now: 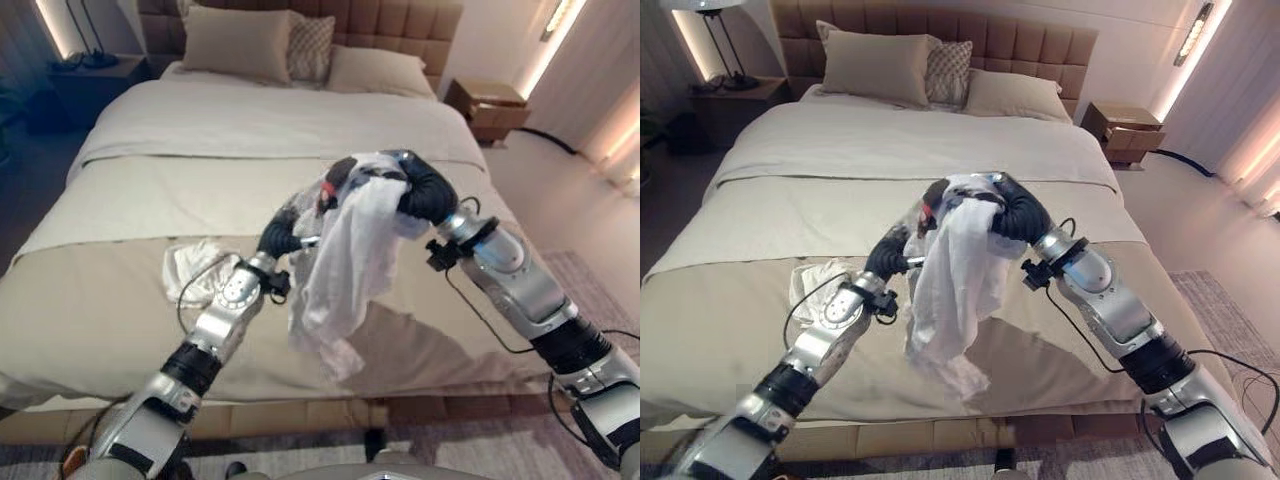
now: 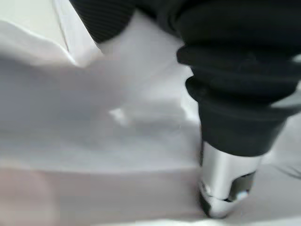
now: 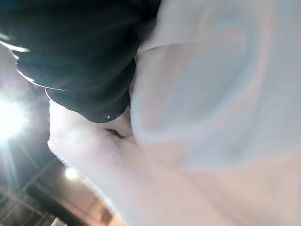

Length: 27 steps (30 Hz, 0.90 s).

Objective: Pick up clothes into the bucket

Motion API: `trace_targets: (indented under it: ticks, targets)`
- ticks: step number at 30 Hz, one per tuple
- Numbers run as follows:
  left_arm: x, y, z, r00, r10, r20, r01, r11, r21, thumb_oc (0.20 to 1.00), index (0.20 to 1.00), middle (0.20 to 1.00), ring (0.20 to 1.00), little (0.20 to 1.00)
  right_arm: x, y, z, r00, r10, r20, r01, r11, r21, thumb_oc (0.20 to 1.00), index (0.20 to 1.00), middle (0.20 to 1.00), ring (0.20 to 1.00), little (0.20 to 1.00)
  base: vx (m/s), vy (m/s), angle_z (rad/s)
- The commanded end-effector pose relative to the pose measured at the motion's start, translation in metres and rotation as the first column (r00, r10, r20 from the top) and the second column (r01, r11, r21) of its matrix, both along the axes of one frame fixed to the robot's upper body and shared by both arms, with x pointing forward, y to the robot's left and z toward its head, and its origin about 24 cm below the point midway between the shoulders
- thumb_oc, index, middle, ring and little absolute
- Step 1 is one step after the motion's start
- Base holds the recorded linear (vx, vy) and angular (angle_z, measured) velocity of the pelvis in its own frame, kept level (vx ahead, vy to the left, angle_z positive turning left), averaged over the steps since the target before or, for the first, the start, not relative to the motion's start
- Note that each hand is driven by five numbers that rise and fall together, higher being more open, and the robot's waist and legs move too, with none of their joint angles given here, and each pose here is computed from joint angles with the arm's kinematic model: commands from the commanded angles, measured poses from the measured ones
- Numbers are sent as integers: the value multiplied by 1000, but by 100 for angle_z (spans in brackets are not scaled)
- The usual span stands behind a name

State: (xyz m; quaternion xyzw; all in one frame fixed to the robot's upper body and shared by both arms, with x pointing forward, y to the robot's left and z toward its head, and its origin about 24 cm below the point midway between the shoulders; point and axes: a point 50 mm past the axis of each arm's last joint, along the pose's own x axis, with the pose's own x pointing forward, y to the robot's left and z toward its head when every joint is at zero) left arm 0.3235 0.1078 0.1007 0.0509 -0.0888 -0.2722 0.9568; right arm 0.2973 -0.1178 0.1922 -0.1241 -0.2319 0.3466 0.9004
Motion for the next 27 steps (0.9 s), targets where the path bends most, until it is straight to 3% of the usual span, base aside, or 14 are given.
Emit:
trace_targets:
  ticks: [1,2,6,17,18,19,20,27]
  targets:
    - [12,-7,28,996,-37,76,42,998,-57,1000,1000,1000,1000,1000,-7,8,49,984,80,157,-94,992,80,200,200,200,200,200,0,0,0]
    - [14,-15,27,993,-119,-8,117,982,-145,1000,1000,1000,1000,1000,-7,10,45,986,103,132,-113,991,71,200,200,200,200,200,9,5,-3]
    - [9,-26,21,961,-260,-95,238,952,-193,1000,1000,1000,1000,1000,-8,11,39,986,130,100,-136,989,55,200,200,200,200,200,8,3,-2]
    - [-10,-39,-12,818,-499,-286,394,848,-353,1000,1000,1000,1000,1000,-8,23,35,973,219,74,-223,974,44,200,200,200,200,200,6,1,-3]
    - [-10,-39,-14,813,-506,-288,393,842,-371,784,784,784,784,784,-7,23,35,973,220,73,-224,974,46,200,200,200,200,200,0,0,0]
    - [-10,-39,-14,813,-506,-288,393,841,-371,401,401,401,401,401,-7,23,35,973,220,73,-224,974,46,200,200,200,200,200,0,0,0]
    - [-11,-39,-16,812,-509,-285,390,837,-383,200,200,200,200,200,-7,23,35,973,220,68,-224,973,52,200,200,200,200,200,0,0,0]
    - [-15,-20,-33,854,-427,-297,267,850,-454,200,200,200,200,200,-5,8,30,985,156,69,-160,985,62,200,200,200,200,200,0,0,0]
